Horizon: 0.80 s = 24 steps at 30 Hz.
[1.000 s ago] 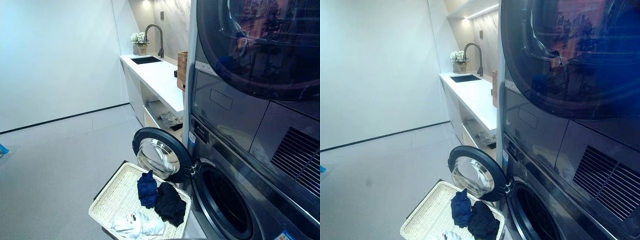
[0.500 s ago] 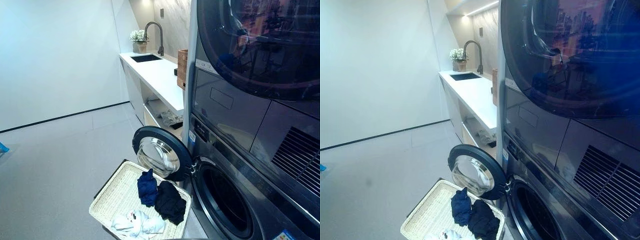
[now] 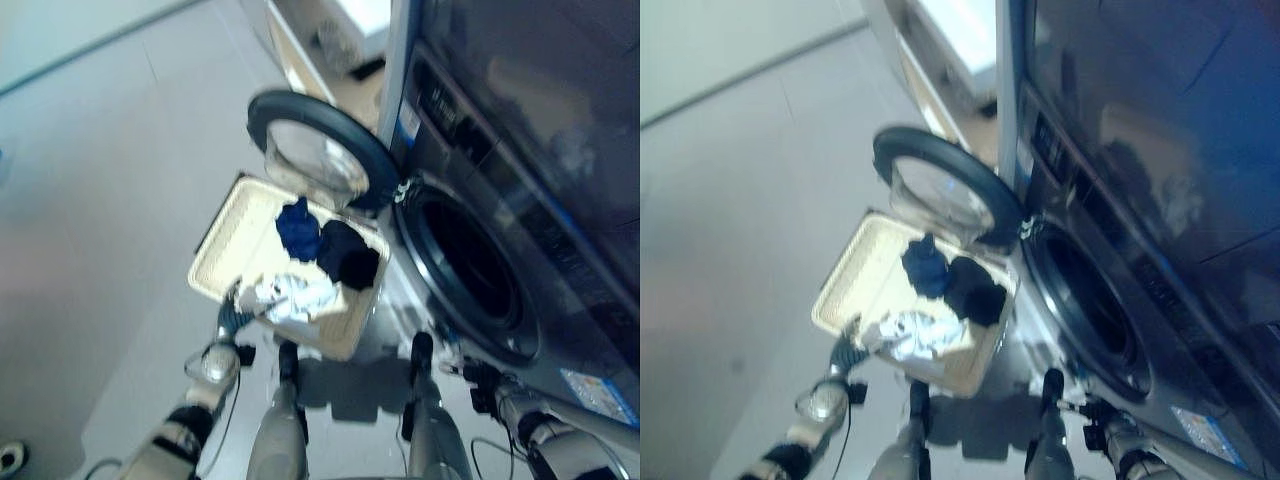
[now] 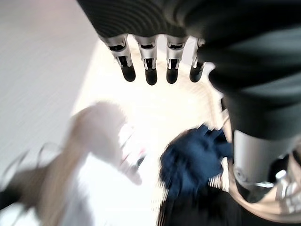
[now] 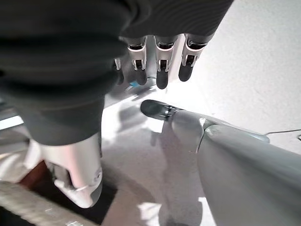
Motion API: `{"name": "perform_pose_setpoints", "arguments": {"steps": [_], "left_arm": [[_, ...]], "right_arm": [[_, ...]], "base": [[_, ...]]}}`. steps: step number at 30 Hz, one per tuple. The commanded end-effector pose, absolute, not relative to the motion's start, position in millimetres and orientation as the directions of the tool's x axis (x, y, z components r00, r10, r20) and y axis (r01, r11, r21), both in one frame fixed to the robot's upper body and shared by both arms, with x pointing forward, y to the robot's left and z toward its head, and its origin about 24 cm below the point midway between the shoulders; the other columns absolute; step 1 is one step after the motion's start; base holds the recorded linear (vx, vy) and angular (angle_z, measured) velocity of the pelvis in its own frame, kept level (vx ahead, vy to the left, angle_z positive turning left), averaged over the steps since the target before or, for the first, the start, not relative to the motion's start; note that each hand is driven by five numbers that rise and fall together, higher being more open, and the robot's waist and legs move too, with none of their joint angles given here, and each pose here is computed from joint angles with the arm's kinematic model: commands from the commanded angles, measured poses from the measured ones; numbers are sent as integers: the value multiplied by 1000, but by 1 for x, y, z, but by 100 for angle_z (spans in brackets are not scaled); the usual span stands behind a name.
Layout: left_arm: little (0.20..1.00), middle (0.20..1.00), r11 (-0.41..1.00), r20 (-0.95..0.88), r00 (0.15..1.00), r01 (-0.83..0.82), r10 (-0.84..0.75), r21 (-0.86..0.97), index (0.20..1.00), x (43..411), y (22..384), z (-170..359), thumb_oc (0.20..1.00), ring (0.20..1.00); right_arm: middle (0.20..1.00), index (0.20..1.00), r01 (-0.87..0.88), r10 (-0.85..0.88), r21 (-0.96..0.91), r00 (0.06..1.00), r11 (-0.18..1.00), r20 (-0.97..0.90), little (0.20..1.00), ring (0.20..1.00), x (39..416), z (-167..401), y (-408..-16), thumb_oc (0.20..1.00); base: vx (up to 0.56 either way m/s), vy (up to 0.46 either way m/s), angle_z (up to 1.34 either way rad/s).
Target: Put the clothes into the washing machine.
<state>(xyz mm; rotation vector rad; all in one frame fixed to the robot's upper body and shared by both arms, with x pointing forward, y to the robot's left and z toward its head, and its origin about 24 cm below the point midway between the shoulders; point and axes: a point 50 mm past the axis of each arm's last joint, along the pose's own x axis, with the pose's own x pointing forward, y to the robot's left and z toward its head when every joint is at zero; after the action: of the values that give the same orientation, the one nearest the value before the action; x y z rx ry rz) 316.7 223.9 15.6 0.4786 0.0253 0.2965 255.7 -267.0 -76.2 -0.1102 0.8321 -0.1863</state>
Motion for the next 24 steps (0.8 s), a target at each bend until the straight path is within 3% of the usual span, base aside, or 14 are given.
{"name": "perform_pose_setpoints", "arguments": {"steps": [1, 9, 13, 24], "left_arm": [[1000, 1000, 721, 243, 921, -390, 305, 573, 1000, 326, 236, 44, 1000, 1000], [1000, 1000, 477, 472, 871, -477, 140, 738, 1000, 348, 242, 95, 1000, 1000], [1000, 1000, 400, 483, 874, -465, 62, 790, 1000, 356, 240, 108, 1000, 1000], [1000, 1000, 345, 384, 923, -356, -14, 869, 1000, 367, 233, 109, 1000, 1000]], "right_arm": [[1000, 1000, 158, -248, -193, 677, 969, -693, 1000, 1000, 259, -66, -283, 1000], [1000, 1000, 126, -208, -178, 787, 976, -581, 1000, 1000, 295, -30, -284, 1000], [1000, 1000, 110, -185, -169, 826, 979, -533, 1000, 1000, 310, -13, -282, 1000], [1000, 1000, 101, -163, -180, 913, 978, -374, 1000, 1000, 335, 24, -280, 1000]], "base": [[-100, -44, 2], [-57, -37, -2], [-19, -24, 1], [-2, -3, 1]]}}
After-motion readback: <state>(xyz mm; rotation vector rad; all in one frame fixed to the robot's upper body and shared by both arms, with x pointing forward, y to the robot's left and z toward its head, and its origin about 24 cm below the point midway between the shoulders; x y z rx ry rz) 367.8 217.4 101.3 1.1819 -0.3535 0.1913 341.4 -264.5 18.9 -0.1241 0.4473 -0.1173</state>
